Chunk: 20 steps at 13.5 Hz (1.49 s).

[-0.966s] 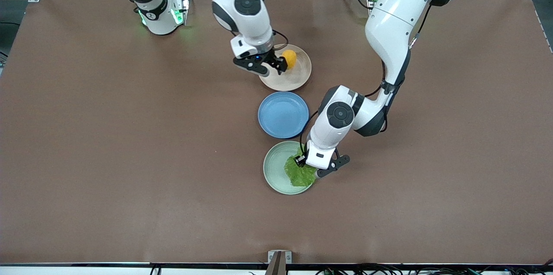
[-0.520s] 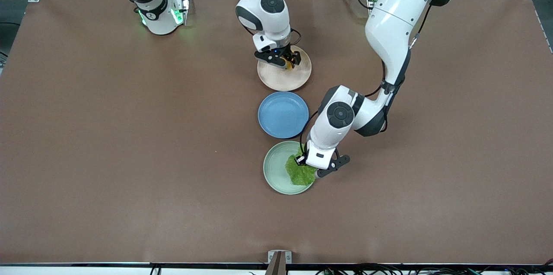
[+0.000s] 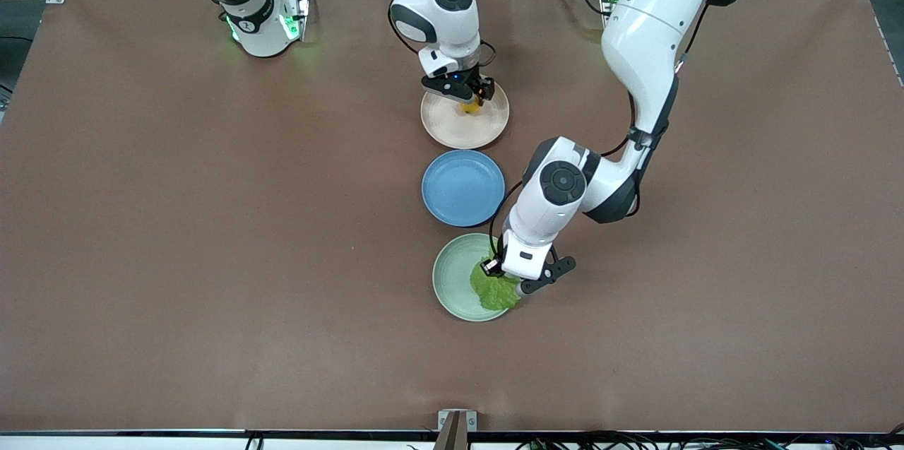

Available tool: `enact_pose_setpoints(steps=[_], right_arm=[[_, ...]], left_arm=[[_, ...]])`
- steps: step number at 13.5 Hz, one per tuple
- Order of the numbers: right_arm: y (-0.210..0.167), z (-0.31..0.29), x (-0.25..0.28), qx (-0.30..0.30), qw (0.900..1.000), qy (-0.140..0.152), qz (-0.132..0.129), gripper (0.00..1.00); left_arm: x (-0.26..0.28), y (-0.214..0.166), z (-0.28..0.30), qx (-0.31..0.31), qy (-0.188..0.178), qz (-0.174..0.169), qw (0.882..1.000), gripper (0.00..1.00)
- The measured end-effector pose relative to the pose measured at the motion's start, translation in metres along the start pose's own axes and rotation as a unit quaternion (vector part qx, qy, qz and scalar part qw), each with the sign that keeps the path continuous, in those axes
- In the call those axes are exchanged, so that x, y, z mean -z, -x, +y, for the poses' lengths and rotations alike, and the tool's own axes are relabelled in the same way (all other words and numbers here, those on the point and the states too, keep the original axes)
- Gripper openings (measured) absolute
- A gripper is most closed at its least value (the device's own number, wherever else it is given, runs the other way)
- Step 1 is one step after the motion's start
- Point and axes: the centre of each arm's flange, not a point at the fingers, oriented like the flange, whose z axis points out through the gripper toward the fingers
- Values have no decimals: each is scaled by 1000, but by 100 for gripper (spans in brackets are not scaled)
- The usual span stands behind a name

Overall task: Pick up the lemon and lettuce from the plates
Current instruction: 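Lift the lettuce with the left gripper while the right gripper carries the lemon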

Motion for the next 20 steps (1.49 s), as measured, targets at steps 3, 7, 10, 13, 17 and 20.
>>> enact_pose_setpoints(steps=[3, 7, 10, 13, 17, 20], right_arm=[[-4, -2, 3, -3, 1000, -4, 2, 63], [-84, -10, 50, -14, 1000, -2, 20, 63], [-193, 24, 117, 13, 1000, 20, 13, 63], [-309, 100, 135, 76, 996, 39, -2, 63], [-408, 209, 114, 184, 982, 42, -10, 63], [-439, 274, 78, 246, 969, 38, 10, 63]], left_arm=[[64, -16, 12, 5, 5, 5, 1000, 2], [148, -55, -16, 0, -27, -13, 1000, 2], [152, -69, -83, -56, -52, -53, 996, 2], [138, -71, -159, -109, -75, -69, 989, 2], [103, -56, -244, -160, -77, -53, 983, 2], [79, -46, -292, -195, -75, -39, 977, 2]])
